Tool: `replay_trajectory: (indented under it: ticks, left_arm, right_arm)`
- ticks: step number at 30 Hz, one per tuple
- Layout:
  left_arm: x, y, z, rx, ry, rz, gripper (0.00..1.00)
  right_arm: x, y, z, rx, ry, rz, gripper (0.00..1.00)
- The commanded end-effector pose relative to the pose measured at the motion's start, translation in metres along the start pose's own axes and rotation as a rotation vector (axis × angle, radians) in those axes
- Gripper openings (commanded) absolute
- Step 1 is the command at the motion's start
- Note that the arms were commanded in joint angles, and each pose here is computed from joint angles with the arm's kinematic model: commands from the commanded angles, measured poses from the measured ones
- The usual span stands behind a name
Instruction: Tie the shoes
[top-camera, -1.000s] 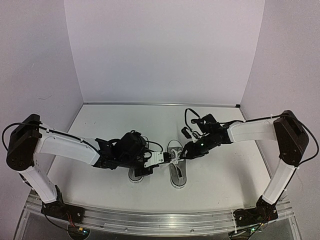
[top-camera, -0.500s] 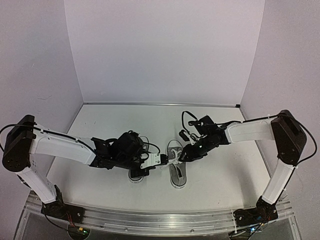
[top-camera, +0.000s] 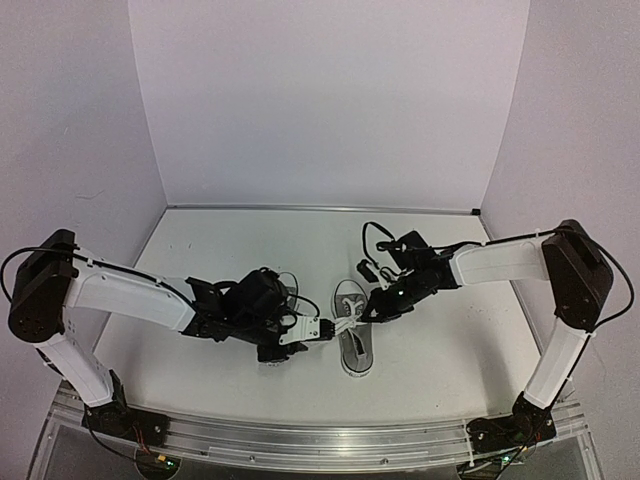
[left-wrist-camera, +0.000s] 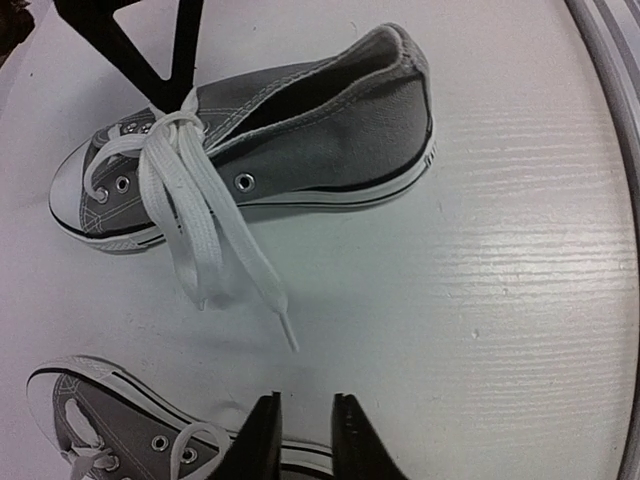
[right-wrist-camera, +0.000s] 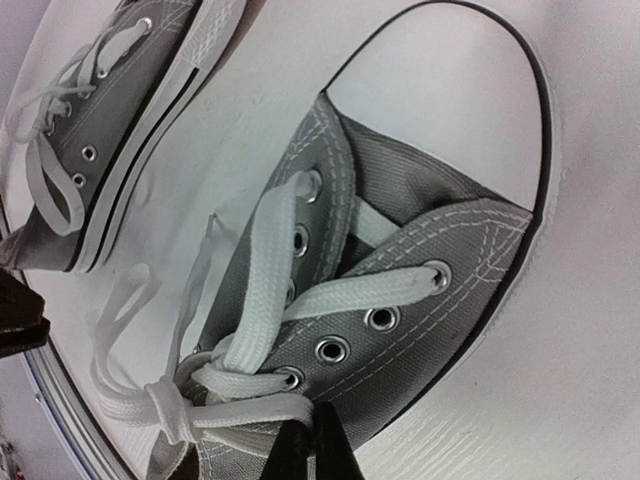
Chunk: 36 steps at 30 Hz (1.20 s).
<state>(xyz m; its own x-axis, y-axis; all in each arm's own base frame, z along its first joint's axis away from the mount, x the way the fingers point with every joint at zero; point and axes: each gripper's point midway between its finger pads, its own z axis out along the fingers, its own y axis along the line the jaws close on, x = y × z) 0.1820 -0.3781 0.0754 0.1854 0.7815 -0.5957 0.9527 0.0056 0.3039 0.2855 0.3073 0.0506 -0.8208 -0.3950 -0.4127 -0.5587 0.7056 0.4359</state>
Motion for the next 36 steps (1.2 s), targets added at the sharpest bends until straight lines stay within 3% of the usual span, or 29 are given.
replay_trajectory:
  ticks: [1, 7, 20, 28, 36]
  left_arm:
    - [-0.010, 0.031, -0.009, -0.100, -0.074, -0.040, 0.29]
    - [-0.007, 0.064, 0.001, -0.168, -0.085, -0.058, 0.39]
    - [-0.019, 0.059, 0.047, -0.071, -0.113, 0.027, 0.51]
    - [-0.028, 0.064, 0.055, -0.091, -0.145, 0.009, 0.41]
    - [-0.033, 0.056, 0.048, -0.071, -0.165, 0.028, 0.12]
  right_arm:
    - [-0.009, 0.008, -0.001, -0.021, -0.016, -0.015, 0.00]
    - [-0.016, 0.009, -0.008, -0.003, -0.047, -0.015, 0.00]
    - [-0.031, 0.007, -0.015, 0.028, -0.096, 0.003, 0.00]
    - [-0.035, 0.009, -0.016, 0.014, -0.133, 0.062, 0.00]
    - [-0.036, 0.007, -0.025, 0.022, -0.195, 0.138, 0.00]
